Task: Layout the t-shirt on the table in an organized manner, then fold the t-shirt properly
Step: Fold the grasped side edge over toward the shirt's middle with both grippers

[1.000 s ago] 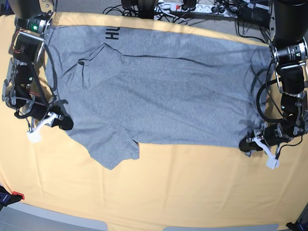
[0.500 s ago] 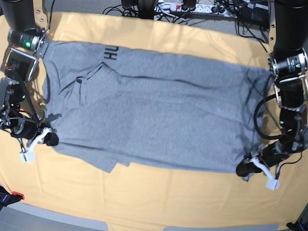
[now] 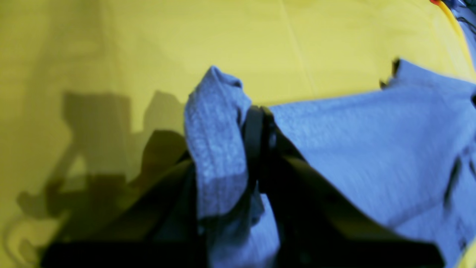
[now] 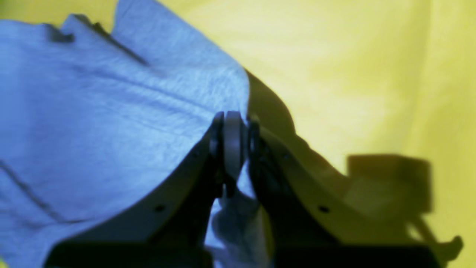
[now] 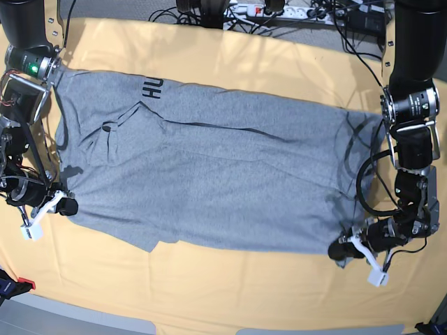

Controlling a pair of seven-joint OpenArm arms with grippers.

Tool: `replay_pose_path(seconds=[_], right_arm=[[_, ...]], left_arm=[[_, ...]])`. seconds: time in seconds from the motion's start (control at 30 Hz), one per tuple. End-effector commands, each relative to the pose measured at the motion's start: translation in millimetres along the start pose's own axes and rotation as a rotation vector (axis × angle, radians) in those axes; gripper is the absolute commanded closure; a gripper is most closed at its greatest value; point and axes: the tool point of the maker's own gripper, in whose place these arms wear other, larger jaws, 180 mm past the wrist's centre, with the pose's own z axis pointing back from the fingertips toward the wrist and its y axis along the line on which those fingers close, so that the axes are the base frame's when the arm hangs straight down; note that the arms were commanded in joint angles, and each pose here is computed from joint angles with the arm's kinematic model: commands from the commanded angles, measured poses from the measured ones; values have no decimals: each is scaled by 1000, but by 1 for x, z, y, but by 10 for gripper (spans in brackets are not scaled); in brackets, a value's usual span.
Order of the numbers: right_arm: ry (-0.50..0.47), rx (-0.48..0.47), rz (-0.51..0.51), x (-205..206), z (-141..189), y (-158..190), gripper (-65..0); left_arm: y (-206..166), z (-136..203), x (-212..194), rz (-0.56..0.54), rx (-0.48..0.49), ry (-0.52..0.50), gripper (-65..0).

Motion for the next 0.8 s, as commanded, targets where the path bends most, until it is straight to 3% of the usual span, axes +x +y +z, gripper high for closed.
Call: replay_pose_path(seconds=[0.0,0.27,0.53,0.67,0.77], right_arm=[[-73,9,14,28,11,-1,0],[-13,107,-37,11,13,16,0],[-13,74,93,-4,32,30,0],[3,49,155,-14,41,35,0],[13,11,183,-17,43,29,0]], left_arm=[[-8,8,27,-9,-36,-67,0],[-48,17,7,118,-284,8,0],[-54,29,5,136,-347,20,0],[-60,40,16,156,-408,-32,0],[-62,44,15,121,-405,-7,0]])
